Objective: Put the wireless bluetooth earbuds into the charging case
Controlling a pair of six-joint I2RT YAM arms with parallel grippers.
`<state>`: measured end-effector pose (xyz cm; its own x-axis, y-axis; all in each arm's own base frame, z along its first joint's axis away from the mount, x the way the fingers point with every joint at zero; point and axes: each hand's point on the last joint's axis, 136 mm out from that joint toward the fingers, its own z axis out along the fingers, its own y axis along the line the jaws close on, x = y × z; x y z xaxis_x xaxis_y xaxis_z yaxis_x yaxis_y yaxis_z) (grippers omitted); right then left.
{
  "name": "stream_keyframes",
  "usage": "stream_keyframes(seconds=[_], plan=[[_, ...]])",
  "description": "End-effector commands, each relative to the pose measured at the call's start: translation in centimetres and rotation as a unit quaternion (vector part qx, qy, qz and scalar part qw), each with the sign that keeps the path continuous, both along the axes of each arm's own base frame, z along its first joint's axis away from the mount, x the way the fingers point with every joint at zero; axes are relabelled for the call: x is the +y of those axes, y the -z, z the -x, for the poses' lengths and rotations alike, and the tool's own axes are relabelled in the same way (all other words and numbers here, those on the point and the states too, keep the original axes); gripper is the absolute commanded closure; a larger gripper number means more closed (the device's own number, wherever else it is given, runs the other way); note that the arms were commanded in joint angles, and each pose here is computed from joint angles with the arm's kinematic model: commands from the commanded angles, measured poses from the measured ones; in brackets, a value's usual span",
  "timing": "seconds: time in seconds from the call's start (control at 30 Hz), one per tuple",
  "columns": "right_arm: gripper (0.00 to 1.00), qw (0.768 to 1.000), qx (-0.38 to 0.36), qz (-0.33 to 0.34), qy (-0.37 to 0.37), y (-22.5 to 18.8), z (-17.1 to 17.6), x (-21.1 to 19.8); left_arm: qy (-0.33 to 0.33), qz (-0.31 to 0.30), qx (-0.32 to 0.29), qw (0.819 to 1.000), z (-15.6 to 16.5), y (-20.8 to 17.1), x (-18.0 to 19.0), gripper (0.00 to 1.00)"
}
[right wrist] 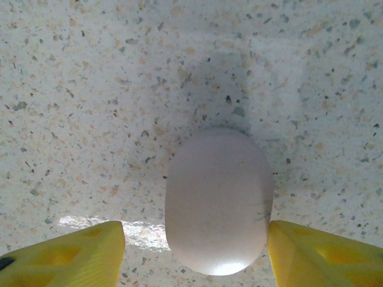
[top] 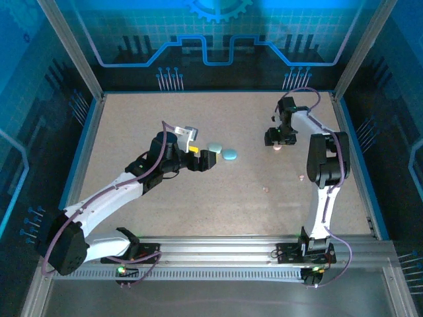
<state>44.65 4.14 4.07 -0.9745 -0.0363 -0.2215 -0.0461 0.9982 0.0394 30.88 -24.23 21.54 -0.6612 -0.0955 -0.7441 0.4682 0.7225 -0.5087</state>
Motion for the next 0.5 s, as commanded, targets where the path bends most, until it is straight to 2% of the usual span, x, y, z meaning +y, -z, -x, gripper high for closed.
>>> stream_keyframes(seconds=[0.0,0.47], plan=[[0.35,0.999,-0.006,0.038,-0.008,0.2,-0.5,-0.8,0.008,0.014,-0.013,1.000,0.0,-1.6,-0.5,0.01],[0.44,1.000,0.016,0.020,-0.005,1.9,-0.5,-0.2,0.008,0.012,-0.012,1.000,-0.1,-1.6,-0.5,0.01]])
